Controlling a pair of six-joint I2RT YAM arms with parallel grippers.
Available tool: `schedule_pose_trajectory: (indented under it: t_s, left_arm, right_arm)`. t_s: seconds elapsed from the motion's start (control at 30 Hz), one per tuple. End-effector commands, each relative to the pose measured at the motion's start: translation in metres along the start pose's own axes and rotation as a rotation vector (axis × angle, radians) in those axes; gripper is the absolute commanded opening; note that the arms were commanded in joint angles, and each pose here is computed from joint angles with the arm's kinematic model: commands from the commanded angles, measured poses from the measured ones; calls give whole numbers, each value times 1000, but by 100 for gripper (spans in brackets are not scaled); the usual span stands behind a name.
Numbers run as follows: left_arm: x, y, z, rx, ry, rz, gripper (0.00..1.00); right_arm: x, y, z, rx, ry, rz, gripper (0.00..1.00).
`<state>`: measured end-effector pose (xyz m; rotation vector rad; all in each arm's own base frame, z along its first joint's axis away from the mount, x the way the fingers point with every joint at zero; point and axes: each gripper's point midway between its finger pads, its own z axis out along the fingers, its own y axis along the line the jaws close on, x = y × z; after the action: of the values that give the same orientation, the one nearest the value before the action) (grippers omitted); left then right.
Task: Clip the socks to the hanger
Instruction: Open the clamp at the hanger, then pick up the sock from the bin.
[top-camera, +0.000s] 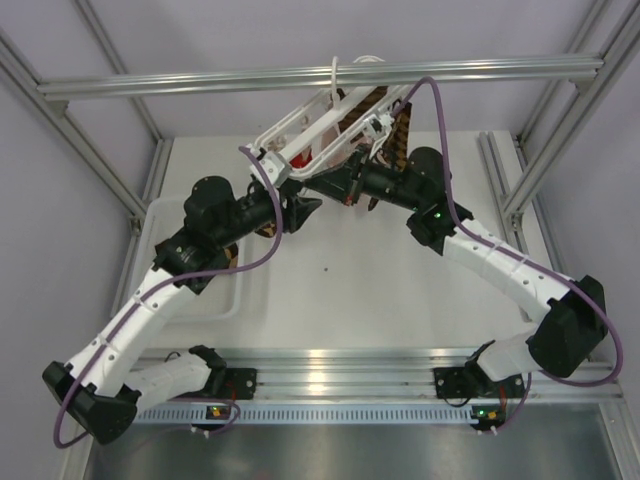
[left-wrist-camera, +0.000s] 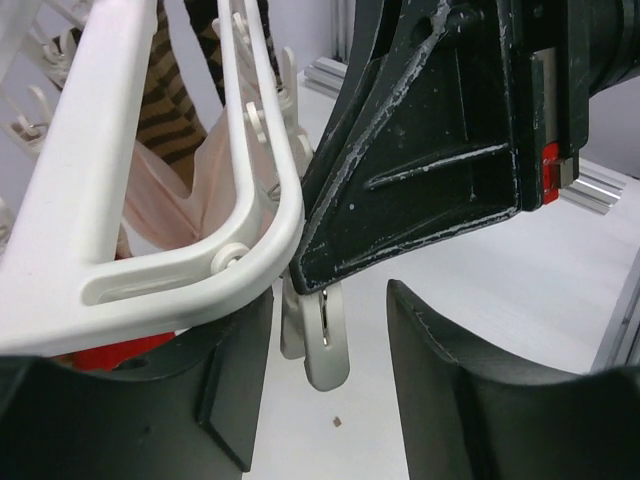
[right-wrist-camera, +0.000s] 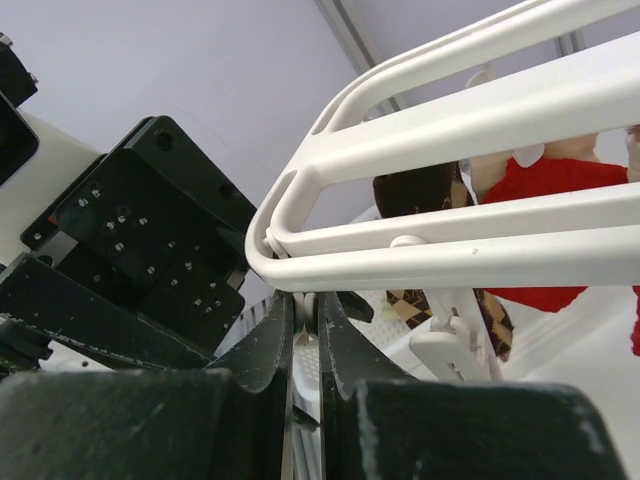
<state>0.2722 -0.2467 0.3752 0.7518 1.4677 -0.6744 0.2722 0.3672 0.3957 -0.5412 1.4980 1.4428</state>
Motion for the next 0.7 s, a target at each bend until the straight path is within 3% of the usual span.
schedule_pose_trajectory:
  t_s: [0.0,0.17,0.43,0.57,0.67]
  left_arm:
    - [-36,5,-18,-49,-75,16,55]
    - [-44,18,-50,-83,-44,3,56]
    - [-33,67,-125,-370,52,-67,55]
    - [3,97,-167,-626,206,-88,51]
    - [45,126,-205,-870,400,-80,48]
  right_arm:
    - [-16,4,-2,-1,-50,-10,0]
    - [-19,2,-4,-2,-61,-10,0]
    - [-17,-8,-6,69,-41,25,0]
    - [-15,-10,-6,89,-28,37,0]
    - [-13,-8,-7,82,-19,39,0]
